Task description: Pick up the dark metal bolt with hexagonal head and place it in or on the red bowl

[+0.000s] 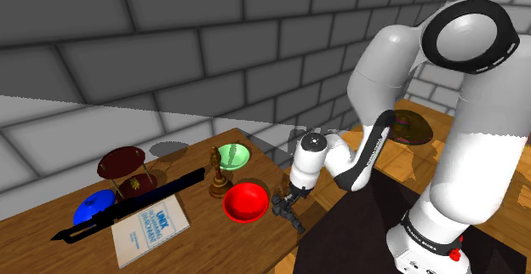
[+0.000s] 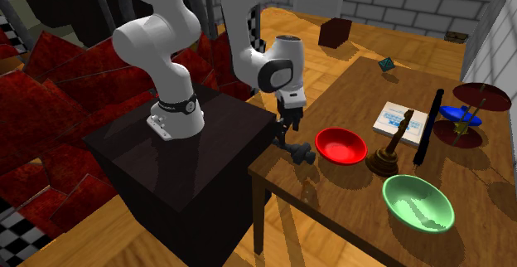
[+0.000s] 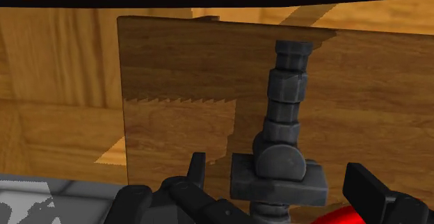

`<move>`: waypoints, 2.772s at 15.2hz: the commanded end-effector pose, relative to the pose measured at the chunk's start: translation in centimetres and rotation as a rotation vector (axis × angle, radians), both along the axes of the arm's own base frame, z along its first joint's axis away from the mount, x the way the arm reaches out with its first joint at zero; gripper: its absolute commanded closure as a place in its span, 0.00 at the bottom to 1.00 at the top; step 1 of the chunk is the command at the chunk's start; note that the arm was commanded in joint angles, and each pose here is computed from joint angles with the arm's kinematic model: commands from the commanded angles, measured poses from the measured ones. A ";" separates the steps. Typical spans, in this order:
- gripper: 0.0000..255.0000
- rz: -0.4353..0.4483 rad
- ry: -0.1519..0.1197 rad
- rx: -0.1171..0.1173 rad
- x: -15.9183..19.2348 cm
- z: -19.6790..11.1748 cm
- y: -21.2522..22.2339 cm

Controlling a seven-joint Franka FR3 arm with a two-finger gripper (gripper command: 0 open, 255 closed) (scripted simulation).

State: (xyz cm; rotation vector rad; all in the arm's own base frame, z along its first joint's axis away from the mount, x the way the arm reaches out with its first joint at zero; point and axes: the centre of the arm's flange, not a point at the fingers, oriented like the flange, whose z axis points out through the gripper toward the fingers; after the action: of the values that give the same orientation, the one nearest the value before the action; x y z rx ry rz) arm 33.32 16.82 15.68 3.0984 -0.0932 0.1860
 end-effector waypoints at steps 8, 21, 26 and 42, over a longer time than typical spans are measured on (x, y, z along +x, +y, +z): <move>0.00 -0.003 0.002 -0.002 0.2 -7.1 1.6; 1.00 -0.003 0.002 -0.002 0.4 -8.3 1.5; 1.00 -0.003 0.002 -0.002 0.4 -8.4 1.5; 1.00 -0.003 0.002 -0.002 0.4 -1.0 1.6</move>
State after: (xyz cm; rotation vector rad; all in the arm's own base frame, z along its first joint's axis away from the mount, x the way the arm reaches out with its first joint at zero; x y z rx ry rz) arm 33.69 18.42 14.17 3.0969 -0.0975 0.1835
